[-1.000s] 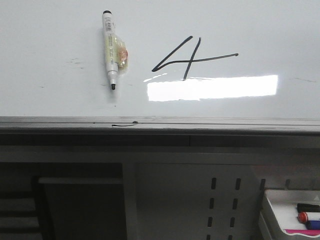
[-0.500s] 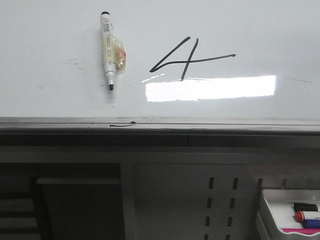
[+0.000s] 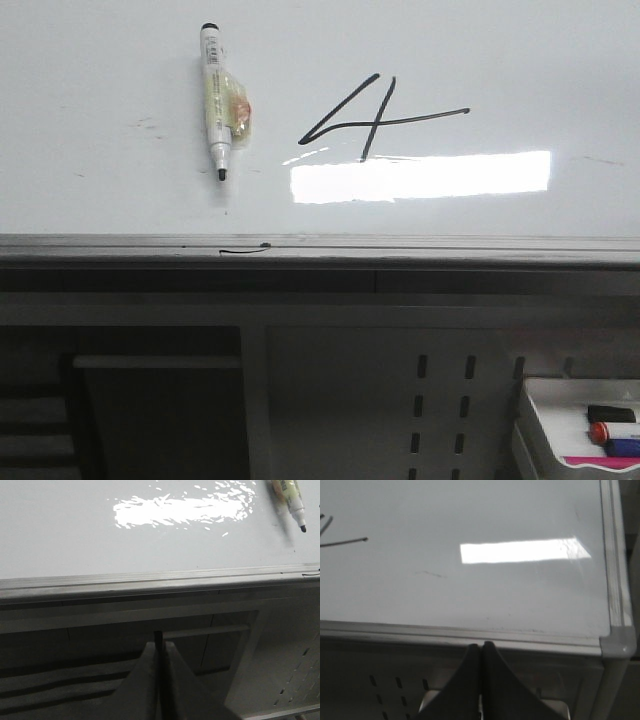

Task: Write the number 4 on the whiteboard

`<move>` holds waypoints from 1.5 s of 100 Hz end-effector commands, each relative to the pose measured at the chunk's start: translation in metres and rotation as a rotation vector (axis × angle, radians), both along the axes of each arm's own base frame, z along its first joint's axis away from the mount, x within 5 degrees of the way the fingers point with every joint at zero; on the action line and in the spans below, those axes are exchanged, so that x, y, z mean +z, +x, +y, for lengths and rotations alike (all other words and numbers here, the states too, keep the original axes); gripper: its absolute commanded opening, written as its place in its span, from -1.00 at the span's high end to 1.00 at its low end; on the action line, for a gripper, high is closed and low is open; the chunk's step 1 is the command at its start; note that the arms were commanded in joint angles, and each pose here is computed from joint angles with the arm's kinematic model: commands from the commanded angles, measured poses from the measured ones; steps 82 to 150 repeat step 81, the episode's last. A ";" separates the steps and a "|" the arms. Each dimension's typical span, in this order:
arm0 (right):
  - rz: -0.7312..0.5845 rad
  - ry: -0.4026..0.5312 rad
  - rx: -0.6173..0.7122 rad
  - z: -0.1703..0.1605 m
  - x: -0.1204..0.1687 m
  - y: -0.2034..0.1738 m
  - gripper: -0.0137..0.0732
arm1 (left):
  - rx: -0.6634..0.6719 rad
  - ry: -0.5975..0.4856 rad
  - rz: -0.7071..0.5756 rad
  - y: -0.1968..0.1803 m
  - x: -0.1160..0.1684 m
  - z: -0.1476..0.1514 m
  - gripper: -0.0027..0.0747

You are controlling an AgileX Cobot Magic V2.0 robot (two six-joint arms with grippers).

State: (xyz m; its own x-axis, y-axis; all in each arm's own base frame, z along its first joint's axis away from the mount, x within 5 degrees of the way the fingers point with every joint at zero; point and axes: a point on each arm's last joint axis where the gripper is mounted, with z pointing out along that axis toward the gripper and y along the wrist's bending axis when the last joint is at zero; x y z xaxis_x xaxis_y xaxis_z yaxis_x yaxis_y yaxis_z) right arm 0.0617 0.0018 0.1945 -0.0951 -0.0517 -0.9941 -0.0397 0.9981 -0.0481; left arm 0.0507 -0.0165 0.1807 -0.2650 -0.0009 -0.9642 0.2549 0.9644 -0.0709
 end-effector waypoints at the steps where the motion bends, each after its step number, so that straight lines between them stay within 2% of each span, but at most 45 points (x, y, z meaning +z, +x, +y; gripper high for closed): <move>1: -0.017 -0.008 -0.020 -0.001 -0.005 -0.002 0.84 | 0.009 -0.030 -0.018 0.000 -0.007 0.000 0.98; 18: 0.151 -0.016 -0.054 -0.005 -0.021 -0.008 0.84 | 0.009 -0.030 -0.018 0.000 -0.007 0.000 0.98; 150: 0.136 -0.018 -0.052 -0.004 -0.019 -0.008 0.84 | 0.009 -0.030 -0.018 0.000 -0.007 0.000 0.98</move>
